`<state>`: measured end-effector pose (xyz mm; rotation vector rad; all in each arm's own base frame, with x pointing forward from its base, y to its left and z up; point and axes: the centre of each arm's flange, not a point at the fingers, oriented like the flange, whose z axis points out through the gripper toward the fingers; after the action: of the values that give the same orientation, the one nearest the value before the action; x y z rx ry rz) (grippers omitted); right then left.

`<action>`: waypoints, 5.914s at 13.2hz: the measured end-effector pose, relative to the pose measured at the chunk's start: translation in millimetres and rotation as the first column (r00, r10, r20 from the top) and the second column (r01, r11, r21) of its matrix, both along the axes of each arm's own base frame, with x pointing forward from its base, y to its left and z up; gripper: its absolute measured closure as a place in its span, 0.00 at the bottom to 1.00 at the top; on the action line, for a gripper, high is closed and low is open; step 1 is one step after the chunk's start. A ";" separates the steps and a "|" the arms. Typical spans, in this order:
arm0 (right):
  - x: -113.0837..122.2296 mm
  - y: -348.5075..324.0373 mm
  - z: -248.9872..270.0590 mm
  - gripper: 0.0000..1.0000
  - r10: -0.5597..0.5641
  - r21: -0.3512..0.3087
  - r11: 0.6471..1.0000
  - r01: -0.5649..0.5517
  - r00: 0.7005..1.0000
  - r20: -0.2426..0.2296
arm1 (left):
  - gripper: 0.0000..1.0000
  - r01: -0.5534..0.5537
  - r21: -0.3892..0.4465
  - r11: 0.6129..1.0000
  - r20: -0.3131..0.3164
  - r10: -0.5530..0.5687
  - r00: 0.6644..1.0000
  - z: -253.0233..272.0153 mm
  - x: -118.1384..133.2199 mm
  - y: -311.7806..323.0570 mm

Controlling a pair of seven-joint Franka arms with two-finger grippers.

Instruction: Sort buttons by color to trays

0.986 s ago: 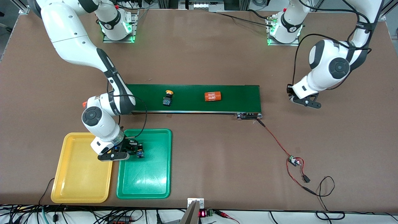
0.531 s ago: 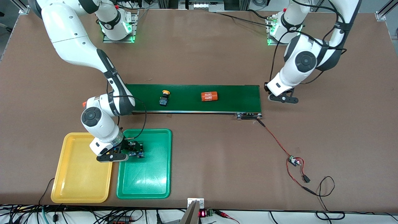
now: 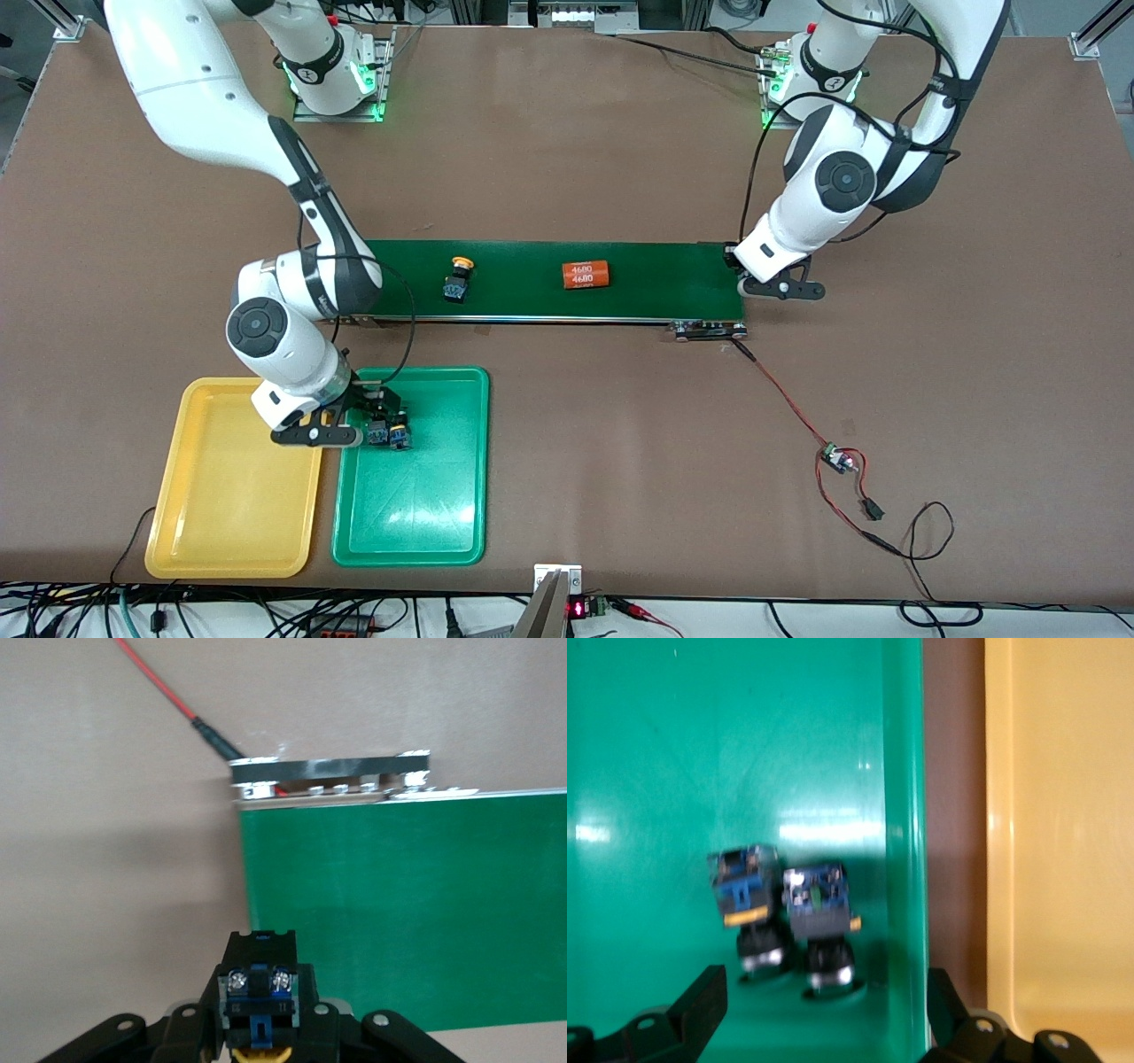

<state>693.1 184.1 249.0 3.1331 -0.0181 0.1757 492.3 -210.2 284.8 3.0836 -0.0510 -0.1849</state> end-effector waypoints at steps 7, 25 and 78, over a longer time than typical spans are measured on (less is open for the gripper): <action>-44.8 -38.0 113.0 0.00 -0.099 -0.031 0.995 0.095 0.980 -0.173 | 0.67 0.006 -0.015 1.000 -0.052 -0.007 0.999 -29.4 -0.4 -43.1; -151.7 -17.0 52.5 0.00 -0.267 0.034 0.958 0.284 0.931 -0.249 | 0.31 -0.006 -0.051 0.999 -0.032 0.005 0.999 -29.5 30.3 -53.4; 63.8 -221.1 -53.5 0.08 0.119 -0.152 0.982 -0.110 0.991 0.053 | 0.00 -0.100 0.024 0.995 0.117 0.097 0.988 339.8 105.5 231.6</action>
<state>756.9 -37.0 195.5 2.9793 0.1674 0.2625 597.8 21.3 624.6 3.1139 0.1006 -0.0031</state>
